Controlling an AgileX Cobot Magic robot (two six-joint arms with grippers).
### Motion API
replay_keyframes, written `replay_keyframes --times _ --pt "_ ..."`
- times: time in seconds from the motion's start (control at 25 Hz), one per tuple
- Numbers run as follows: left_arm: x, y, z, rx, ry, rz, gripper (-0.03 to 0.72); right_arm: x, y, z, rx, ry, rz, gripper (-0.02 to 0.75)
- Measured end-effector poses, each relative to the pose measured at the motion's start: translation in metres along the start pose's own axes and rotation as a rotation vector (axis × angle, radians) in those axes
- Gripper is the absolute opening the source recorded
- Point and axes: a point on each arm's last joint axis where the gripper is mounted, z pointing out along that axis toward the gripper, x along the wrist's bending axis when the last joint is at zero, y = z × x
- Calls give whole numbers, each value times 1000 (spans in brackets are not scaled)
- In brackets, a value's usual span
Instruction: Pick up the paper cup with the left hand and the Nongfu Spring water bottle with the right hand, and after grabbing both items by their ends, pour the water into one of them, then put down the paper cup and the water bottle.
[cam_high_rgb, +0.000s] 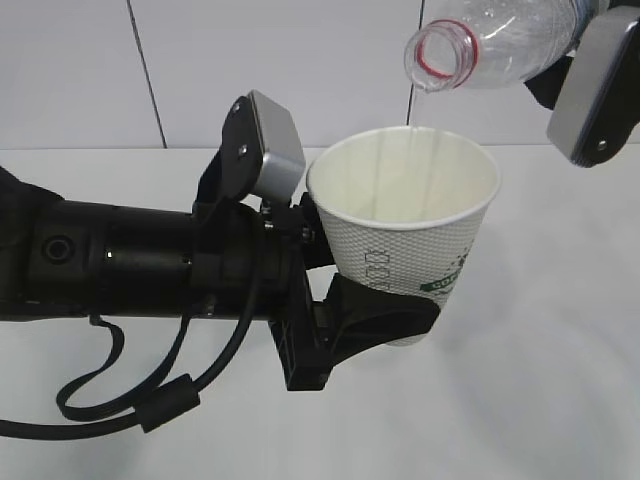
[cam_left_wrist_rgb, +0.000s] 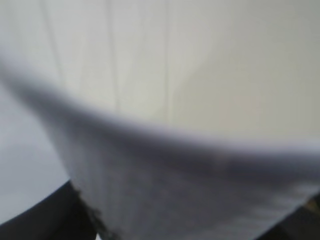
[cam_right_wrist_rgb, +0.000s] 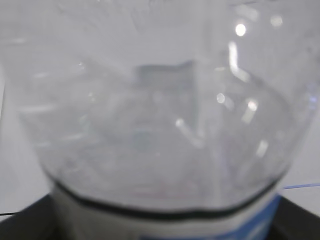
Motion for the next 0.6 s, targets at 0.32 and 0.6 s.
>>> replay_keyframes --times 0.32,0.6 --pt "0 0 0 1 -1 2 517 0 0 0 0 0 -4 493" --pt "0 0 0 1 -1 2 517 0 0 0 0 0 -6 493"
